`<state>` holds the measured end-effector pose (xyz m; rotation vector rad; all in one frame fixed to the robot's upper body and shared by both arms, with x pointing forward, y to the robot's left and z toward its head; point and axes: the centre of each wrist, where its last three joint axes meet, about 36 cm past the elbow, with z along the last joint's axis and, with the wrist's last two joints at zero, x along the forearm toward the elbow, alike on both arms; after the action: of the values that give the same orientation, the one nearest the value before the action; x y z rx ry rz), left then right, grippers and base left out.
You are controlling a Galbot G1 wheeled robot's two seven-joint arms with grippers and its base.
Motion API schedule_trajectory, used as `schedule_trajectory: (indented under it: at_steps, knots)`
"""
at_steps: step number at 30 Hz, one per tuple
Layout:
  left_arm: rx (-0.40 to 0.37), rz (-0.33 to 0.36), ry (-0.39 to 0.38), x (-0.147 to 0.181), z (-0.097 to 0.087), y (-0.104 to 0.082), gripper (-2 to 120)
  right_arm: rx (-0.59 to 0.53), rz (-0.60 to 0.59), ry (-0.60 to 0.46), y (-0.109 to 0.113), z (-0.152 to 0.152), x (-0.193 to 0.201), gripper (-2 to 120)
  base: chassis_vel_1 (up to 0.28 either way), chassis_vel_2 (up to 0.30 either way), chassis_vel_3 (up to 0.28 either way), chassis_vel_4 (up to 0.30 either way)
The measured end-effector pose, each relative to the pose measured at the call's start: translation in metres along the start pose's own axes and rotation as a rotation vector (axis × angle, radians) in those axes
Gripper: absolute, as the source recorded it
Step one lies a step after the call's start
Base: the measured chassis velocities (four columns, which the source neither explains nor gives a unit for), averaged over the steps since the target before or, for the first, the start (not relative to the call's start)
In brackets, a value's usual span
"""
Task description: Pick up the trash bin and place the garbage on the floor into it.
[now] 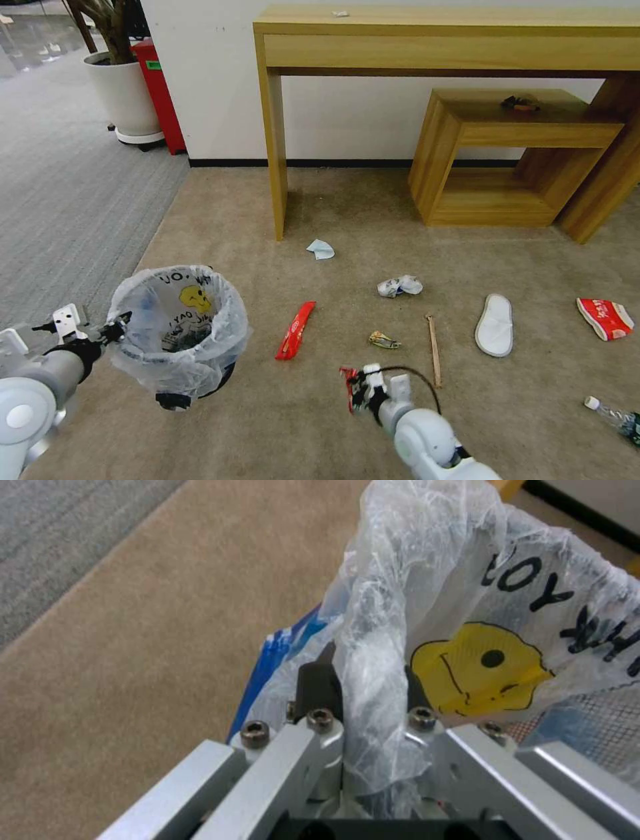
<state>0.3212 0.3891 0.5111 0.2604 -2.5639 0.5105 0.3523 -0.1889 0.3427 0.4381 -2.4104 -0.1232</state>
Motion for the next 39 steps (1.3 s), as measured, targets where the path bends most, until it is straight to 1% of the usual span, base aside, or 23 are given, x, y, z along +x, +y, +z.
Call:
schedule_trajectory:
  at_steps: [1,4,9,12,13,15,16,19,20,23,24,26,27,30,31,33,37,39]
  knots:
    - [0.0,0.0,0.0,0.0,0.0,0.0,3,0.0,0.0,0.0,0.0,0.0,0.0,0,0.0,0.0,0.0,0.0]
    - [-0.011,0.008,0.011,-0.001,0.005,-0.005,3,0.015,0.006,-0.062,-0.012,-0.016,0.021,0,0.0,0.0,0.0,0.0]
    - [-0.02,0.017,0.022,-0.001,0.008,-0.009,3,0.027,-0.003,-0.113,-0.018,-0.025,0.031,0,0.0,0.0,0.0,0.0]
    - [-0.037,0.04,0.042,-0.001,0.013,-0.017,3,0.044,-0.048,-0.217,-0.024,-0.038,0.04,0,0.0,0.0,0.0,0.0]
    - [-0.037,0.04,0.042,-0.001,0.013,-0.017,3,0.044,-0.048,-0.217,-0.024,-0.038,0.04,0,0.0,0.0,0.0,0.0]
    - [-0.041,0.059,0.055,-0.002,0.015,-0.021,3,0.05,-0.08,-0.268,-0.026,-0.045,0.043,0,0.0,0.0,0.0,0.0]
    - [-0.041,0.059,0.055,-0.002,0.015,-0.021,3,0.05,-0.08,-0.268,-0.026,-0.045,0.043,0,0.0,0.0,0.0,0.0]
    - [-0.049,0.103,0.082,-0.003,0.018,-0.028,3,0.063,-0.151,-0.358,-0.027,-0.053,0.043,0,0.0,0.0,0.0,0.0]
    - [-0.049,0.103,0.082,-0.003,0.018,-0.028,3,0.063,-0.151,-0.358,-0.027,-0.053,0.043,0,0.0,0.0,0.0,0.0]
    - [-0.067,0.154,0.111,-0.006,0.023,-0.036,3,0.072,-0.229,-0.439,-0.027,-0.059,0.042,0,0.0,0.0,0.0,0.0]
    - [-0.067,0.154,0.111,-0.006,0.023,-0.036,3,0.072,-0.229,-0.439,-0.027,-0.059,0.042,0,0.0,0.0,0.0,0.0]
    - [-0.087,0.18,0.138,-0.01,0.028,-0.042,3,0.069,-0.278,-0.487,-0.027,-0.063,0.04,0,0.0,0.0,0.0,0.0]
    - [-0.087,0.18,0.138,-0.01,0.028,-0.042,3,0.069,-0.278,-0.487,-0.027,-0.063,0.04,0,0.0,0.0,0.0,0.0]
    - [-0.117,0.222,0.176,-0.016,0.034,-0.05,3,0.078,-0.347,-0.556,-0.027,-0.069,0.037,0,0.0,0.0,0.0,0.0]
    - [-0.117,0.222,0.176,-0.016,0.034,-0.05,3,0.078,-0.347,-0.556,-0.027,-0.069,0.037,0,0.0,0.0,0.0,0.0]
    - [-0.138,0.245,0.2,-0.021,0.039,-0.056,3,0.077,-0.383,-0.59,-0.028,-0.074,0.035,0,0.0,0.0,0.0,0.0]
    - [-0.154,0.256,0.221,-0.026,0.043,-0.059,3,0.079,-0.417,-0.626,-0.029,-0.08,0.032,0,0.0,0.0,0.0,0.0]
    - [-0.172,0.267,0.25,-0.032,0.05,-0.062,3,0.082,-0.469,-0.669,-0.029,-0.087,0.029,0,0.0,0.0,0.0,0.0]
